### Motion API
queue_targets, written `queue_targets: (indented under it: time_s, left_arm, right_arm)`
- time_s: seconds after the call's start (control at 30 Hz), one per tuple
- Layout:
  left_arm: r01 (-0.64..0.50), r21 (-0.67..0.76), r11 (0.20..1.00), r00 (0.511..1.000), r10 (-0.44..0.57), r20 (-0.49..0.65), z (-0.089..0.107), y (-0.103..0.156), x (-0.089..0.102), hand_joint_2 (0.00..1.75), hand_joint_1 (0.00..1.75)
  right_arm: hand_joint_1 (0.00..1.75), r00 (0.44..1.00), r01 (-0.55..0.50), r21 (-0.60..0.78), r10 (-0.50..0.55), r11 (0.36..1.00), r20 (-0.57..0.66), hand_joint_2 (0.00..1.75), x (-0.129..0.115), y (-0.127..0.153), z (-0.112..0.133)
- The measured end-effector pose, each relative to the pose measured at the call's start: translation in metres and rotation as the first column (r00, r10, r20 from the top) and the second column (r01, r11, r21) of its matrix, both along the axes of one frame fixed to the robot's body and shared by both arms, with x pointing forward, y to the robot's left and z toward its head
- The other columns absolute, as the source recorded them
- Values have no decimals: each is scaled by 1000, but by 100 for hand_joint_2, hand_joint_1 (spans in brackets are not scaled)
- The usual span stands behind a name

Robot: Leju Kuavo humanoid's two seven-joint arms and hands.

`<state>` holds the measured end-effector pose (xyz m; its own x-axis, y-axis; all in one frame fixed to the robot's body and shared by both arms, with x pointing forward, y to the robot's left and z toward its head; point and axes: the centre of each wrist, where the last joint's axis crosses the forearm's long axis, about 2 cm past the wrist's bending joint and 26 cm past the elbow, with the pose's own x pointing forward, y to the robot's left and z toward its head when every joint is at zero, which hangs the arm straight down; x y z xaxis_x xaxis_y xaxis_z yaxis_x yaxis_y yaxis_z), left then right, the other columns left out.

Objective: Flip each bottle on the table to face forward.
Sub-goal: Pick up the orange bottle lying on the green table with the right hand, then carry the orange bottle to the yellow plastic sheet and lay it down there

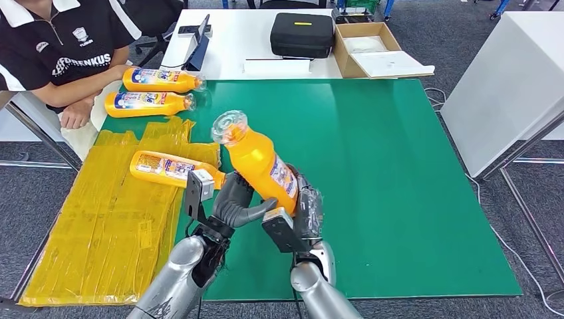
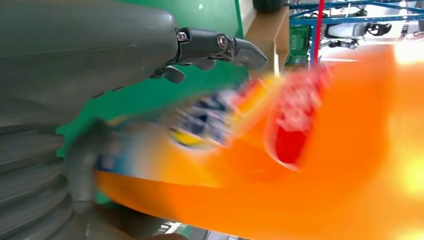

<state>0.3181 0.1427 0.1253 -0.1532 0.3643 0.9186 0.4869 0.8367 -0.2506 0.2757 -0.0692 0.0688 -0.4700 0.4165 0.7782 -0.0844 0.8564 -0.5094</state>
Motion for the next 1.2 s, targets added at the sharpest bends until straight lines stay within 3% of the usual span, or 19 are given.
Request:
queue_targets:
  time_s: [0.17,0.63,1.2]
  left_arm:
    - [-10,-4,1000,1000,10,5,3,0,3,175,0]
    - [-23,-20,1000,1000,23,-2,3,2,4,175,0]
    - [-81,-81,993,996,79,-29,1,24,17,175,0]
  right_arm:
    - [175,998,-63,-38,63,997,-12,175,-2,10,1]
    - [175,994,-107,-84,104,991,-39,175,-1,17,1]
    - [175,979,-183,-158,164,970,-124,175,8,34,10]
